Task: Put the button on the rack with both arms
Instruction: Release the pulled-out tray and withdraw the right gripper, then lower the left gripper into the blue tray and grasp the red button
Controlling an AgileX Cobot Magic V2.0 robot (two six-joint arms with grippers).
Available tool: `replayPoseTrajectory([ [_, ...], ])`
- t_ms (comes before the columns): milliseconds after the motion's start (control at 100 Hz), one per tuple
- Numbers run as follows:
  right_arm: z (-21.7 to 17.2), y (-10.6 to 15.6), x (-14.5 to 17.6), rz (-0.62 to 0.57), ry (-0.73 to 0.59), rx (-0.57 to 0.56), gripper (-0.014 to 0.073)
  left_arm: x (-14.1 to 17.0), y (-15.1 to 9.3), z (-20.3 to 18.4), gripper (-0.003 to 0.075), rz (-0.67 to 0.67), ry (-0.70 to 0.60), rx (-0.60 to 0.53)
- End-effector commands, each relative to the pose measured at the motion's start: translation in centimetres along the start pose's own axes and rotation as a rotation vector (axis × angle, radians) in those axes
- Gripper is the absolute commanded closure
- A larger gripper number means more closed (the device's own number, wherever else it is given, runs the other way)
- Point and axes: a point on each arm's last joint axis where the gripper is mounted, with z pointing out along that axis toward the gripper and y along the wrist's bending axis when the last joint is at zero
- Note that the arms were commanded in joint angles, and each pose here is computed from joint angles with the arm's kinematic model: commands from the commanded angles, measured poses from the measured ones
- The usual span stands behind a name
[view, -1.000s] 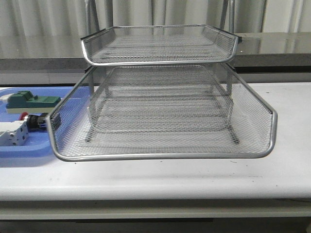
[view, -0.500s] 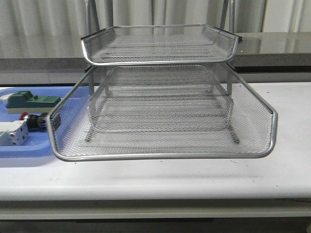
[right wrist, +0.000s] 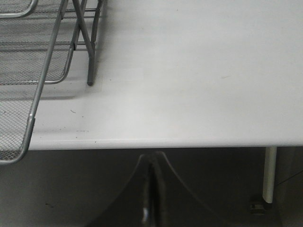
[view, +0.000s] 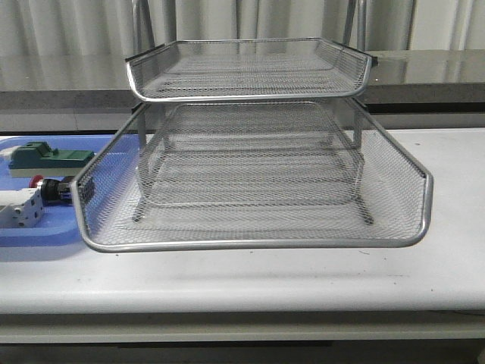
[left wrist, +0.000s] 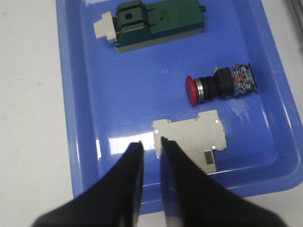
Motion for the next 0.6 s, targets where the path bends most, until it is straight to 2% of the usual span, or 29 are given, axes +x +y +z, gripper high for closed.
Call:
replayPoseTrajectory([
  [0, -0.64, 0.15, -1.51, -0.015, -0.101, -0.013, 0.0704, -1.48, 0.16, -1.21, 0.0307, 0.016, -0.068, 0.005],
  [70, -0.64, 0.15, -1.51, -0.015, -0.101, -0.013, 0.0704, -1.48, -0.04, -0.72, 0.0095, 0.022, -0.056, 0.01],
  [120, -0.64, 0.15, -1.51, -0.015, -0.101, -0.013, 0.0704, -1.47, -0.02, -0.53, -0.0003, 0.023, -0.053, 0.009],
  [420, -0.64, 0.15, -1.51, -0.015, -0.101, -0.013, 0.0704, -1.77, -0.32, -0.46, 0.0126, -0.02, -0.083, 0.045],
  [590, -0.64, 0.15, -1.51, -0.015, -0.101, -0.013, 0.0704, -2.13, -0.55, -0.32, 0.0129, 0.086, -0.117, 0.066],
])
